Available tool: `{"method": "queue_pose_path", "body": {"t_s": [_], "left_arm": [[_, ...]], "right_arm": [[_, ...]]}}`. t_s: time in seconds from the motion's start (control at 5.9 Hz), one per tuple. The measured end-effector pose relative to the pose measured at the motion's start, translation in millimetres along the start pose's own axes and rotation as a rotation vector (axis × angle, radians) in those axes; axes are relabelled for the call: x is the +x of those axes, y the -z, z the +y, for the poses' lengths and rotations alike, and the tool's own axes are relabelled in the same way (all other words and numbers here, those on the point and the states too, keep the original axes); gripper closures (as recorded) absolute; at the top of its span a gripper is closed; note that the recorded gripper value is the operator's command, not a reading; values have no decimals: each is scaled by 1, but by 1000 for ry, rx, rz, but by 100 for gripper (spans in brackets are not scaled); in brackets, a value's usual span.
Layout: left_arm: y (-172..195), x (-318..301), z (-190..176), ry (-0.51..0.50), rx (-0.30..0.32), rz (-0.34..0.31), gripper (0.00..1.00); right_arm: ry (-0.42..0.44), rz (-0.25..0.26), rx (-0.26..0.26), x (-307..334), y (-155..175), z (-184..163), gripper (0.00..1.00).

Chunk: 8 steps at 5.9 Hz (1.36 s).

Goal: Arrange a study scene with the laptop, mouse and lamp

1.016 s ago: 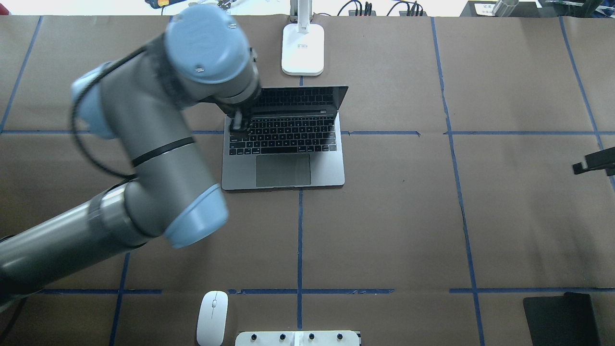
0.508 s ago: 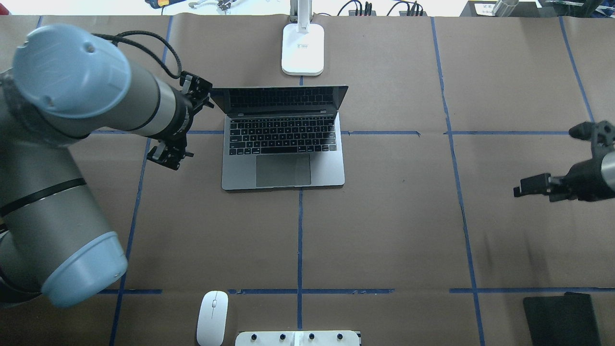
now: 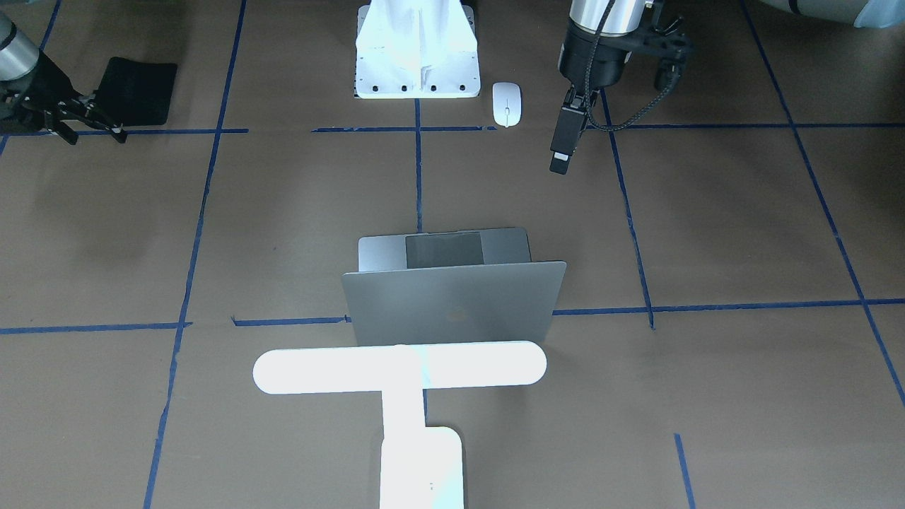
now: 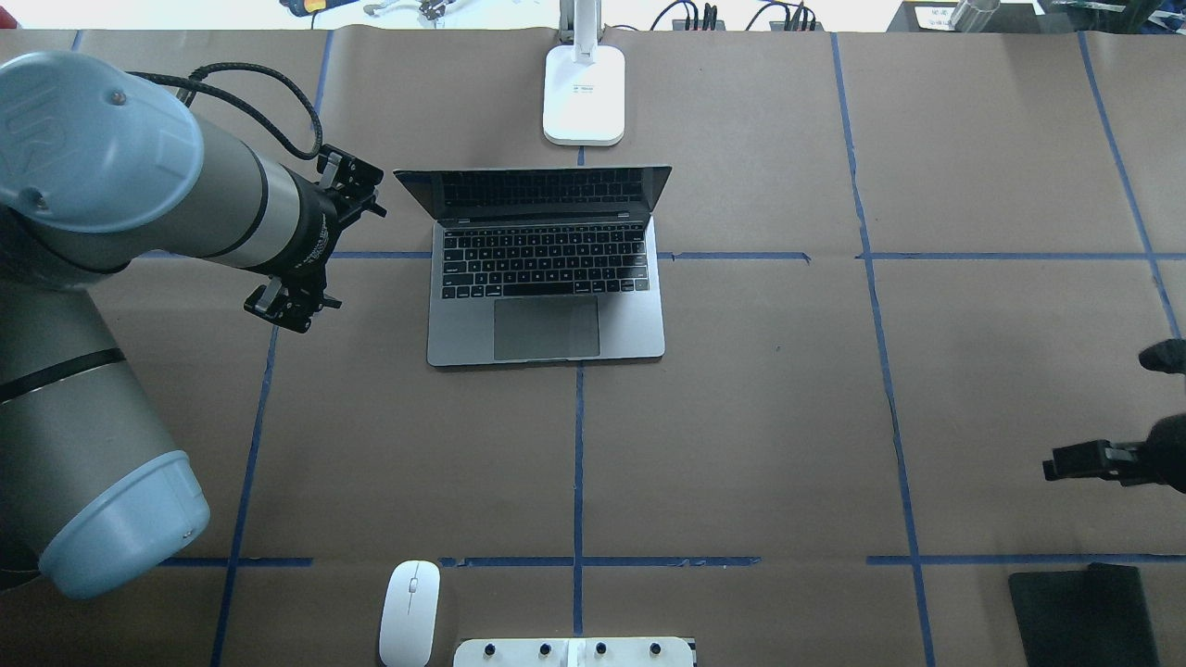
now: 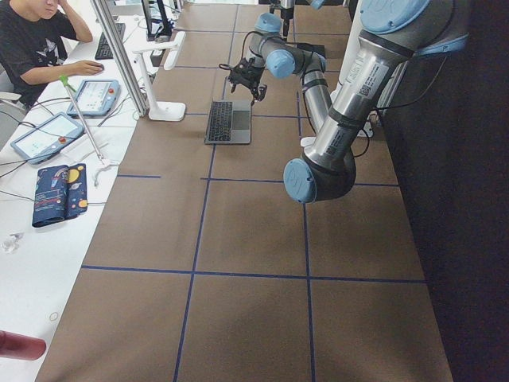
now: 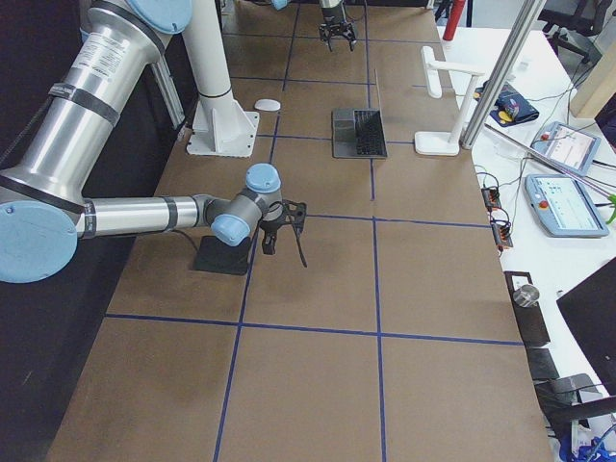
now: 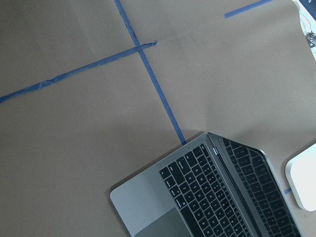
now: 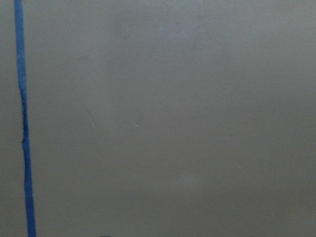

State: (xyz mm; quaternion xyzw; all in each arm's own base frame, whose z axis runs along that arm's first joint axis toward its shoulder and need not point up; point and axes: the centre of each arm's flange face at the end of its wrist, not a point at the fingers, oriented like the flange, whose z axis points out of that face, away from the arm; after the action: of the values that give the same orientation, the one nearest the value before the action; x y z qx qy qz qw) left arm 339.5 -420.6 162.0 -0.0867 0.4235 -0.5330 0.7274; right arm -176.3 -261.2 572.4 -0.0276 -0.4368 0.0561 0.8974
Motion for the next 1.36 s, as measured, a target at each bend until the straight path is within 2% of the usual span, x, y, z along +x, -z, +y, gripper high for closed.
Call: {"method": "queue_pose_path", "body": {"t_s": [0.17, 0.34, 0.51, 1.02, 1.19, 1.36], "left_arm": [[1, 1, -1, 2, 2, 2, 0], [1, 1, -3, 3, 3, 4, 0], [2, 2, -4, 6, 5, 7, 0], [2, 3, -9, 11, 11, 7, 0], [2, 2, -9, 11, 12, 5, 0], [1, 2, -10, 11, 13, 4, 0]], "right_arm": [[-45, -45, -19, 19, -6, 10, 9], [-53, -52, -47, 30, -12, 20, 5], [-47, -37, -83, 37, -18, 31, 1], [-8, 13, -170, 47, -42, 53, 2], [-3, 22, -184, 50, -47, 55, 7], [-1, 30, -195, 54, -52, 57, 28]]}}
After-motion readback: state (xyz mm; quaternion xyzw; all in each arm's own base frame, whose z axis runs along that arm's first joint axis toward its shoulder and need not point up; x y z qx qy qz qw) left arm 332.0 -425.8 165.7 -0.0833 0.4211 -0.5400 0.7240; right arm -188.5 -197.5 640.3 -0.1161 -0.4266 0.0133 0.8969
